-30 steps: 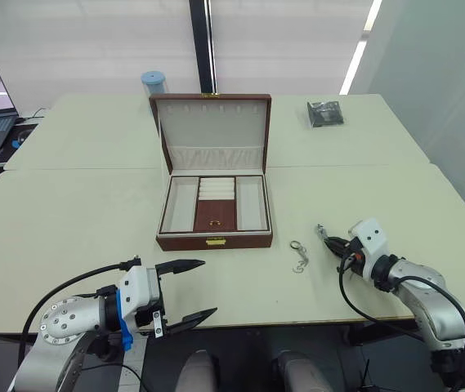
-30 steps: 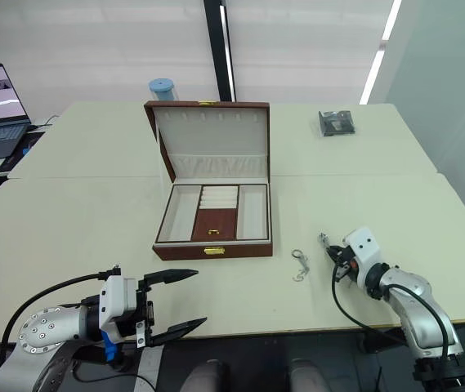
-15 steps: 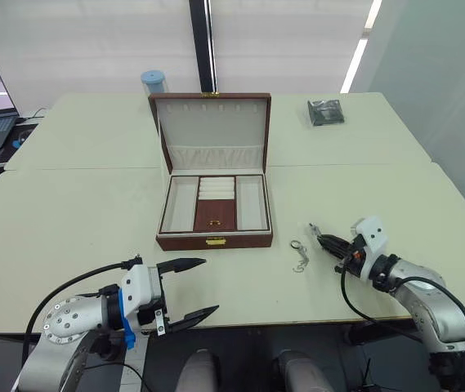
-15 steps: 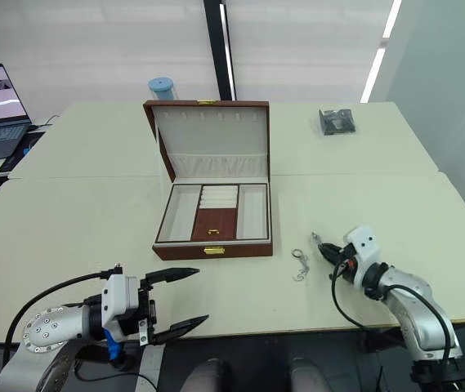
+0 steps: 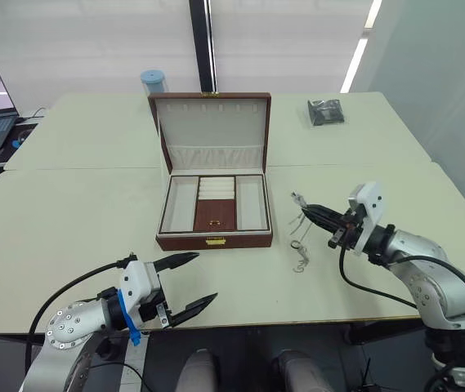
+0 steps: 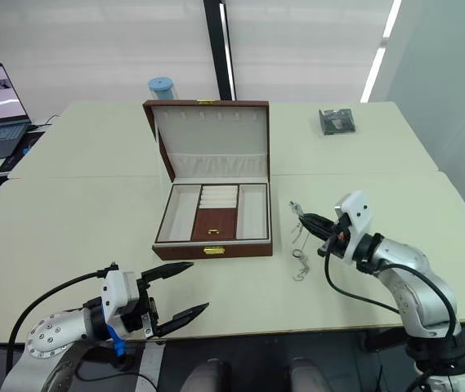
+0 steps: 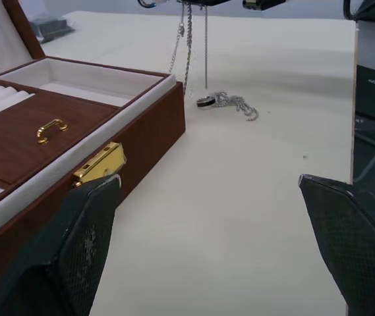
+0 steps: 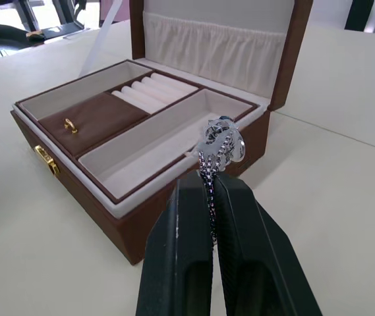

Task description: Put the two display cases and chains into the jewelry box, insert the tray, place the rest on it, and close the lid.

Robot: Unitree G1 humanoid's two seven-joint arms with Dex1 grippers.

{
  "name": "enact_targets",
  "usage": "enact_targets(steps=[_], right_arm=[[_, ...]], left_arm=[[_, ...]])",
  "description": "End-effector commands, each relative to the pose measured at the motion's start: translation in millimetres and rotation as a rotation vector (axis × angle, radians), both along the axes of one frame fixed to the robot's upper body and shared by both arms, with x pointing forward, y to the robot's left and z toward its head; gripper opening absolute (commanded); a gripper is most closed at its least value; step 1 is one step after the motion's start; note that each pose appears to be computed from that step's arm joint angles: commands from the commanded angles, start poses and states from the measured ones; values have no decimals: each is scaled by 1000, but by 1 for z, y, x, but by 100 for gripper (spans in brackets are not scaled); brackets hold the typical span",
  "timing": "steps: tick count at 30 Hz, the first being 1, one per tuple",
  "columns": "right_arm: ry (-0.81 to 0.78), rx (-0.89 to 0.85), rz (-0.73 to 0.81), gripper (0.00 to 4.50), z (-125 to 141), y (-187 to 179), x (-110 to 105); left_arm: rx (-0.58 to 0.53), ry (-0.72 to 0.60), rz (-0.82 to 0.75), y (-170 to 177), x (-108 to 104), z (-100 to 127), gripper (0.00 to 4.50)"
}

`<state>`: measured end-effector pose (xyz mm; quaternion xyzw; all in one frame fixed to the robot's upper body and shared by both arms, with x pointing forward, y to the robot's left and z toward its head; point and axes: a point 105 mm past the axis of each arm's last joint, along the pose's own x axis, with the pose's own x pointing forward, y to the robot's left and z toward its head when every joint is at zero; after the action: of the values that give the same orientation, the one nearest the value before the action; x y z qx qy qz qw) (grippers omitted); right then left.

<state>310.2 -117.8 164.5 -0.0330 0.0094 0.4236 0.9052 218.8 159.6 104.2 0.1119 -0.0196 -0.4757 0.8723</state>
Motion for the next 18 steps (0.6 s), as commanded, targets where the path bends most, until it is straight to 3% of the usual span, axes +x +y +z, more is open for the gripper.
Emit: enact_targets(steps=[1,9,18], right_arm=[[-53,36,48,1,21,14,2],[-100,98,162,1,61,57,21],[-96,96,258,1,72,108,28]], left_arm=[[-15,-51,58,3,2,12,450],[-55,-78,256,21,3,19,450],[-107,-74,441,37,-11,17,450]])
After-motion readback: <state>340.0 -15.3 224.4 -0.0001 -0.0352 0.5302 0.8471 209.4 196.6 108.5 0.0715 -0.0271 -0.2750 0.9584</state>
